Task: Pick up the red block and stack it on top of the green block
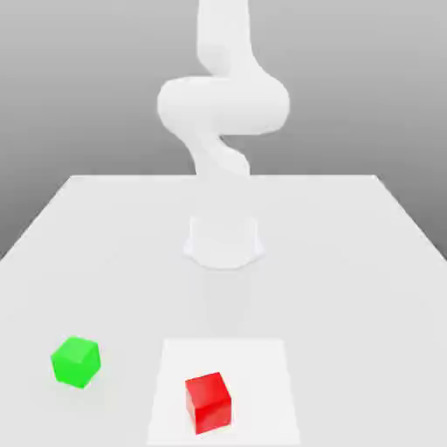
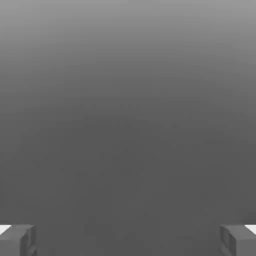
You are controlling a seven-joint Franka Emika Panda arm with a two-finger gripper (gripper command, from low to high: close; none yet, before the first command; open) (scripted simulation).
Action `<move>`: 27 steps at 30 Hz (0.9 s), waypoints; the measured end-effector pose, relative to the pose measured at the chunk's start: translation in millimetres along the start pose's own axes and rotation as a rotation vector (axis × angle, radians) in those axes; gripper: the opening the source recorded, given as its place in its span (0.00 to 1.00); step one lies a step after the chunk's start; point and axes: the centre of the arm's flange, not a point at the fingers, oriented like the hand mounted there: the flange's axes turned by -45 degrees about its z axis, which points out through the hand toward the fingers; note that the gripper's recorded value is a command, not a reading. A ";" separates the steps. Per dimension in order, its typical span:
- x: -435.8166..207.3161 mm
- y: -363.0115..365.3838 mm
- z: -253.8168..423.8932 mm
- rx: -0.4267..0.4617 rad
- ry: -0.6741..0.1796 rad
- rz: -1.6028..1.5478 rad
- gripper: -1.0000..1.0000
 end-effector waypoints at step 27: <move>-272.9 21.2 421.3 0.108 -0.716 -0.303 0.50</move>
